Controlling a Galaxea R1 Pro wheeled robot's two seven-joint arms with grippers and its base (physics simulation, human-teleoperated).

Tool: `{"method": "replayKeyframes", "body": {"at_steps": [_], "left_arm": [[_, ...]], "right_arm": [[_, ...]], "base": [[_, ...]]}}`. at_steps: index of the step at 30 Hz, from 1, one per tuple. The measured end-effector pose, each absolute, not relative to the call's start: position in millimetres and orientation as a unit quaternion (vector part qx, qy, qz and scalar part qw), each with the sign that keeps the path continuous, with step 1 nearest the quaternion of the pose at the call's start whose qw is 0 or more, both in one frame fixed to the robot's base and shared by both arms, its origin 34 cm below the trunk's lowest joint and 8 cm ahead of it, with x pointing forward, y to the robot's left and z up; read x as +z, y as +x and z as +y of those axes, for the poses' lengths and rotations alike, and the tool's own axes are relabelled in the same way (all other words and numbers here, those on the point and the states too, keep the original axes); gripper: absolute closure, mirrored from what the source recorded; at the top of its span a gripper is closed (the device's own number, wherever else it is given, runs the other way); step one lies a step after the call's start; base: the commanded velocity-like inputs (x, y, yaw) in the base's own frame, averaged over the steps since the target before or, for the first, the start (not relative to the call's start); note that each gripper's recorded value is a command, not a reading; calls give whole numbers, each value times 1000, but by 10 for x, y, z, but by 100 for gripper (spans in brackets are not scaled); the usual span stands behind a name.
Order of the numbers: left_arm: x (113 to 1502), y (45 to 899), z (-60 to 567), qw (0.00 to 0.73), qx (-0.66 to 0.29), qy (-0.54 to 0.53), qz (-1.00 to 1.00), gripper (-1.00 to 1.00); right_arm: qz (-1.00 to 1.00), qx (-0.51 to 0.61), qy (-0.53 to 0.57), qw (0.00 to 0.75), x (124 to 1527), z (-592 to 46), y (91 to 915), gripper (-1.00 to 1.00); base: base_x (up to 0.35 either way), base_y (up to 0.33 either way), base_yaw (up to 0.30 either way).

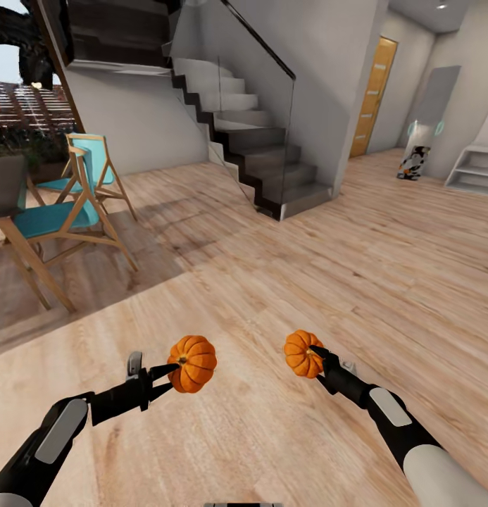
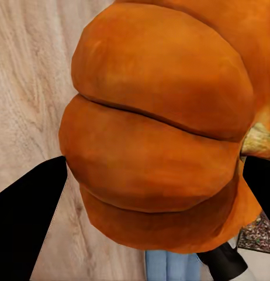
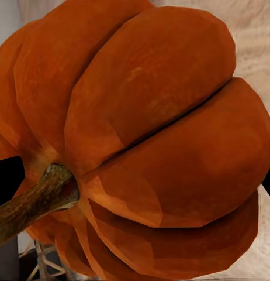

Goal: Place each of the two pumpkins and all three candles from the living room inside a cabinet in the living room (use any cabinet), then make sure every cabinet is closed, and position the cauldron so it is next to a table in the living room.

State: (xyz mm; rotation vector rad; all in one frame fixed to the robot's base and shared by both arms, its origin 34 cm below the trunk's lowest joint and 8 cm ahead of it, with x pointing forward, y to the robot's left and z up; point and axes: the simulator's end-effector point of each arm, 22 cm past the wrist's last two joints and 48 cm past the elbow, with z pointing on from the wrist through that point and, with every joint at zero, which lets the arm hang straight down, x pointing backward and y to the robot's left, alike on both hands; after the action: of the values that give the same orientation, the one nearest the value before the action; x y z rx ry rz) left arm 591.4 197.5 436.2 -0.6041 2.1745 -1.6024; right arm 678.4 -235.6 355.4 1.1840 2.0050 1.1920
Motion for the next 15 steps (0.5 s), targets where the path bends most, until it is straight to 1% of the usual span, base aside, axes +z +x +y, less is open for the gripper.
{"method": "replayKeyframes", "body": {"at_steps": [15], "left_arm": [[4340, 5899, 1978, 184, -567, -215, 773, 100]], "right_arm": [[740, 440, 437, 260, 3555, -2355, 6785, 100]], "base": [[0, 0, 291]]}}
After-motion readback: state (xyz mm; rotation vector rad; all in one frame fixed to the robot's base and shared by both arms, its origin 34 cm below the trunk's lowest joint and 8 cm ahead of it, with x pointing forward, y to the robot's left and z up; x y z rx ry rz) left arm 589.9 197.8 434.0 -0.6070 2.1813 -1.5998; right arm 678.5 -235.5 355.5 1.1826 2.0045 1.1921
